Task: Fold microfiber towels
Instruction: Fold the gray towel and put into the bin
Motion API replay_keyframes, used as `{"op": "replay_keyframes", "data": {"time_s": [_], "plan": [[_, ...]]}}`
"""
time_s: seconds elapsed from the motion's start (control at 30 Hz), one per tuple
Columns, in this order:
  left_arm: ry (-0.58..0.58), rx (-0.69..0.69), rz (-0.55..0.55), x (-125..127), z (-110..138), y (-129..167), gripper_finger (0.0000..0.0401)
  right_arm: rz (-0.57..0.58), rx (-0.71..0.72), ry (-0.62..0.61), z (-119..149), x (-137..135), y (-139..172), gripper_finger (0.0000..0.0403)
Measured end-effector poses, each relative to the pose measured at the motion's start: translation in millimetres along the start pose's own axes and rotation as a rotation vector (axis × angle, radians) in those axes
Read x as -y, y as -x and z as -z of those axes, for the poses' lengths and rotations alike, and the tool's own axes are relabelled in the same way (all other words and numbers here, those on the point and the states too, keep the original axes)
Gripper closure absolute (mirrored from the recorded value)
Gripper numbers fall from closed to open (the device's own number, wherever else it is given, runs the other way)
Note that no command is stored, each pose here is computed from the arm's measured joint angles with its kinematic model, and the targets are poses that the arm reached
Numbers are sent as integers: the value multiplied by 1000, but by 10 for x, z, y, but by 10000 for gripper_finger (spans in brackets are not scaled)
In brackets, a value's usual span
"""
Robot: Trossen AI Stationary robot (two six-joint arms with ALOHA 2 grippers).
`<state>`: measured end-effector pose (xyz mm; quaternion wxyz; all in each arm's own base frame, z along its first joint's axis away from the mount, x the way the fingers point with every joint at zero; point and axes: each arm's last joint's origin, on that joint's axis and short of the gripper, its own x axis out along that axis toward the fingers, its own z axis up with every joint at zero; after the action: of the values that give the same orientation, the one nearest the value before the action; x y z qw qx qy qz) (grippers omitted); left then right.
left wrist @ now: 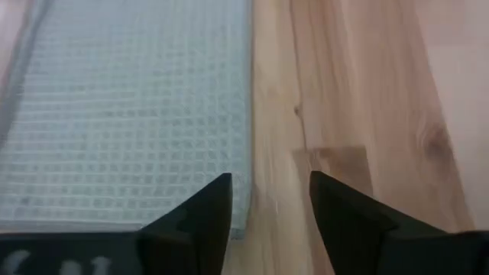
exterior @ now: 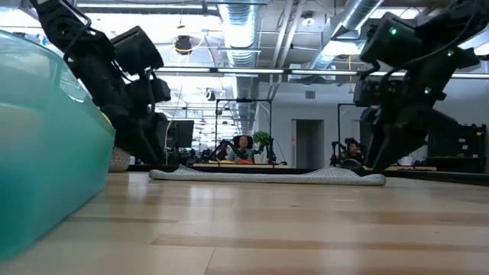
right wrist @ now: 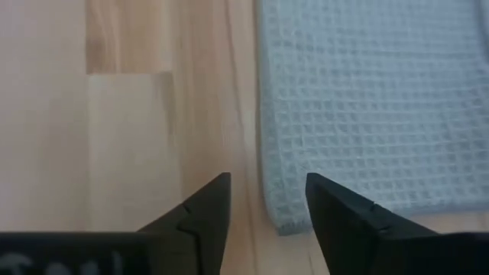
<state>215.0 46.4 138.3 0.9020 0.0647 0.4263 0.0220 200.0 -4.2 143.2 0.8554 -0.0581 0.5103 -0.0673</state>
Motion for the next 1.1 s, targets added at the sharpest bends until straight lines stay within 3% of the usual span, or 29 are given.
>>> {"op": "replay_keyframes", "data": {"time_s": [0.3, 0.53, 0.7, 1.0, 1.1], "plan": [[-7, -106, 3, 33, 106, -212, 223, -1, -115, 7, 52, -45, -244, 211], [33, -125, -14, 31, 124, -237, 228, 2, -137, -63, 73, -47, -249, 252], [39, -134, -24, 32, 133, -240, 269, -2, -127, -75, 72, -45, -226, 300], [119, -144, -64, 13, 90, -239, 389, 11, -143, -170, 82, -39, -196, 387], [147, -155, -66, 9, 29, -229, 396, -1, -146, -188, 61, -47, -141, 394]]}}
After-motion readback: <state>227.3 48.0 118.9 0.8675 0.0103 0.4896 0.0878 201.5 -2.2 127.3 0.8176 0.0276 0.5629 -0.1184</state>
